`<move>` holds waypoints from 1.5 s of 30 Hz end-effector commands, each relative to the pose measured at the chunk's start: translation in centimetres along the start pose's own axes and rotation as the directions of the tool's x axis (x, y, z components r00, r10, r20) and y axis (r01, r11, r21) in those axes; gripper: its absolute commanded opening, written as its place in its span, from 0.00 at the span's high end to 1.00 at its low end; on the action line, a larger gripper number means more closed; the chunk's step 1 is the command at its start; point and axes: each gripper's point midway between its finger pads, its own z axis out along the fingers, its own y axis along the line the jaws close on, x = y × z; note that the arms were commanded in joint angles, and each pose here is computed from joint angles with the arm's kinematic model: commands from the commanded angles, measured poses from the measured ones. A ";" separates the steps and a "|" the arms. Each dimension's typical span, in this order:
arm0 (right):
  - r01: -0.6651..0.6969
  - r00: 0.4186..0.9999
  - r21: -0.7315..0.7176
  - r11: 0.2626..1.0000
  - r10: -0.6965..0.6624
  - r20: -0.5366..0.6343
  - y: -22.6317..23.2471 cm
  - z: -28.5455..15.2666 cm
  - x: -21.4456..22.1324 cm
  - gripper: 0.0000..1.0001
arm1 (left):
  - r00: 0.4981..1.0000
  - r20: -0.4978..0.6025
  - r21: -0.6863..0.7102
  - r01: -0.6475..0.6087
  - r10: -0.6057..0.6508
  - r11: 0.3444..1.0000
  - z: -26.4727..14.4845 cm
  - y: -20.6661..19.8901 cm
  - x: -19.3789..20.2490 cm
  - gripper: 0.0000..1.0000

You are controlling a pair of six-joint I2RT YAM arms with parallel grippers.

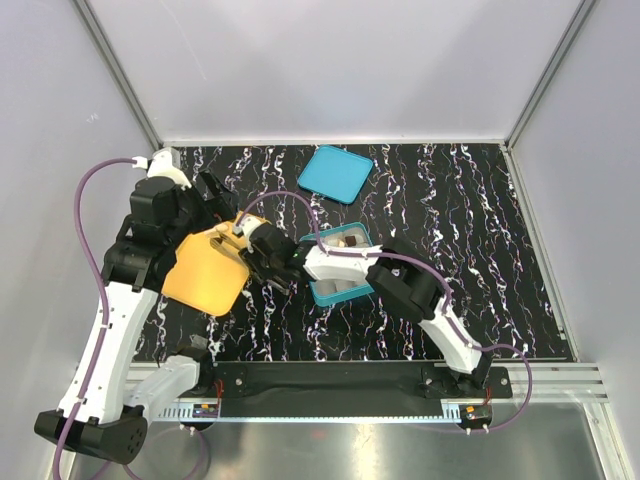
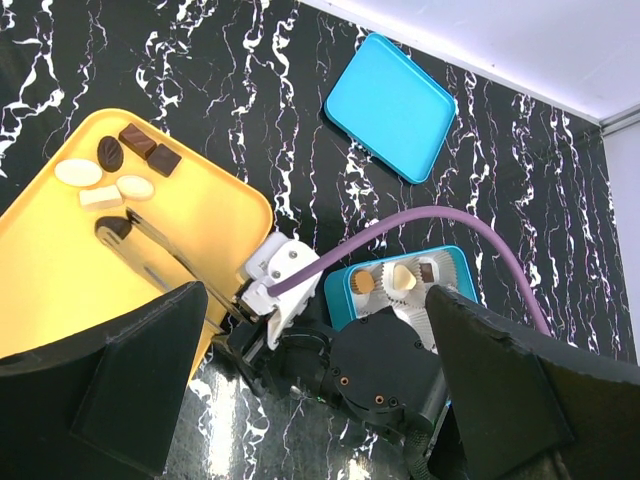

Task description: Pack the chocolate

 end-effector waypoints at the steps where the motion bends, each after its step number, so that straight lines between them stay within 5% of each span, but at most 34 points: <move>1: 0.015 0.994 0.006 1.000 -0.016 0.112 1.0 -3.5 -4.2 0.57 | 0.999 0.042 0.043 0.006 -0.008 0.999 -0.5 -0.8 -0.9 0.01; 28: -0.078 0.986 0.122 0.989 0.058 0.157 -0.9 -17.3 -3.3 0.59 | 1.000 0.005 -0.002 -0.012 0.012 1.000 0.3 0.7 0.8 0.01; 45: -0.308 0.945 0.423 0.852 0.325 0.034 -6.6 -29.7 8.0 0.59 | 0.999 -0.049 0.016 -0.020 0.021 1.000 1.5 1.7 3.9 0.01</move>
